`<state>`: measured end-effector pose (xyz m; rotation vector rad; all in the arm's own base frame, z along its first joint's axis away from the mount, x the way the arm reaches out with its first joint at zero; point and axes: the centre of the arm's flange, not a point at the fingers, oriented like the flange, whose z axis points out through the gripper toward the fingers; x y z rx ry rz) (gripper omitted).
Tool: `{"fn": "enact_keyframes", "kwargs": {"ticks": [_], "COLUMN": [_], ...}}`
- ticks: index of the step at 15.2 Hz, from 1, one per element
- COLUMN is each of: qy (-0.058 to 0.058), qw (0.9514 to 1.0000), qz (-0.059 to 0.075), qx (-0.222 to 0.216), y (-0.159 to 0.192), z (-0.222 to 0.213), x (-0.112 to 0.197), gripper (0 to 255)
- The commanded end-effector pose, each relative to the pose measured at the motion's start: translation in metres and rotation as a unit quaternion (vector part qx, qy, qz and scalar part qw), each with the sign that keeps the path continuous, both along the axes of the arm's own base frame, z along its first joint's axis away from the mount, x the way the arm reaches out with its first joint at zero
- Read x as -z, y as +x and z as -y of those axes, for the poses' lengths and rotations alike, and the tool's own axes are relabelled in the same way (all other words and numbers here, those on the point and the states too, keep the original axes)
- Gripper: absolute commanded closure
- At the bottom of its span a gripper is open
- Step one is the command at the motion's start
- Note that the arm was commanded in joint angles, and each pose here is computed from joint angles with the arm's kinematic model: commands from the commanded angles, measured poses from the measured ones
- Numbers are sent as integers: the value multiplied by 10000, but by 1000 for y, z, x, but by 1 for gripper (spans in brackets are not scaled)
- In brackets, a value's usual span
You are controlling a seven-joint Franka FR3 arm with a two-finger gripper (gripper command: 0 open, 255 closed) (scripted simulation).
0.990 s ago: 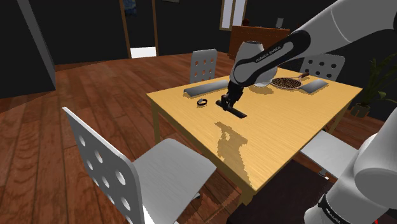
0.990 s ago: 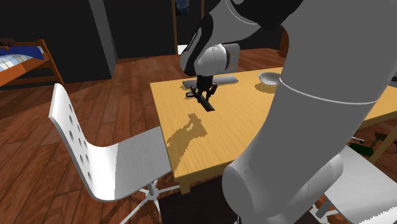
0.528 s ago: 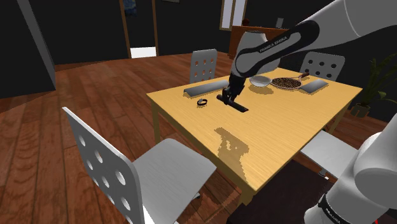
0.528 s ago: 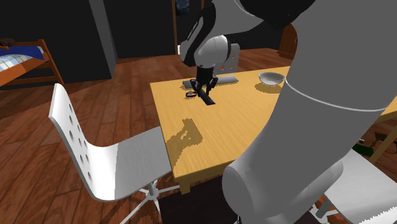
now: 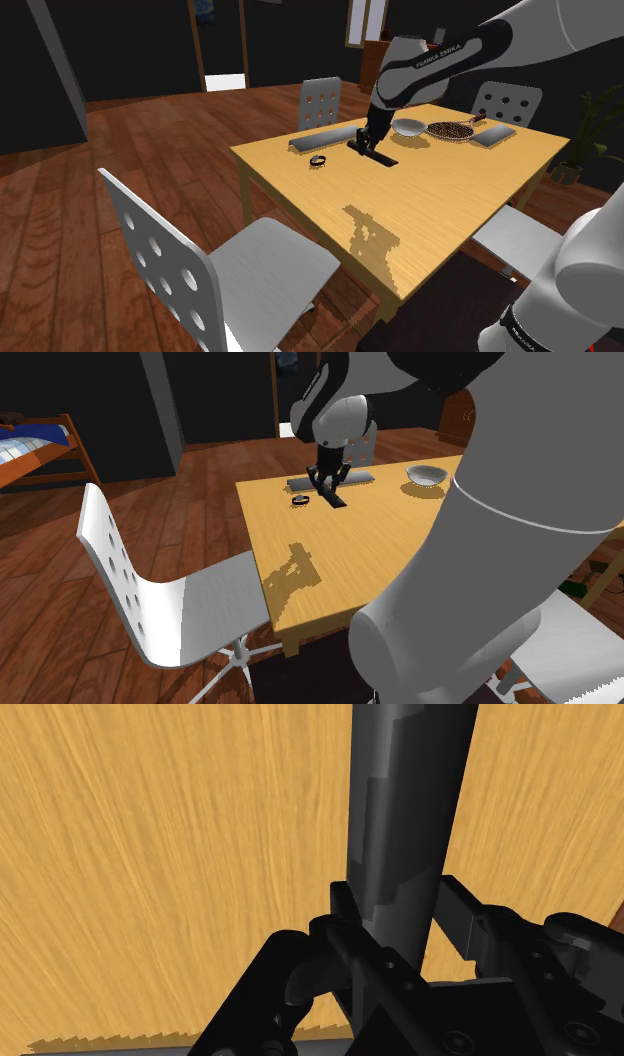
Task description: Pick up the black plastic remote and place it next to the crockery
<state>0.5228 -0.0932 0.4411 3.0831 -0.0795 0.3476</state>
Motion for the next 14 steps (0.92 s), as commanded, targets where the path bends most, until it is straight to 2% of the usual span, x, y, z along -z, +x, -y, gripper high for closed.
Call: {"fn": "enact_keyframes", "kwargs": {"ticks": [1, 14], "qy": [-3, -3], "qw": [10000, 10000], "qz": [1, 1], "qx": [-5, -5], "y": [-1, -14], "z": [28, 199], "x": [-3, -3], "gripper": [255, 255]}}
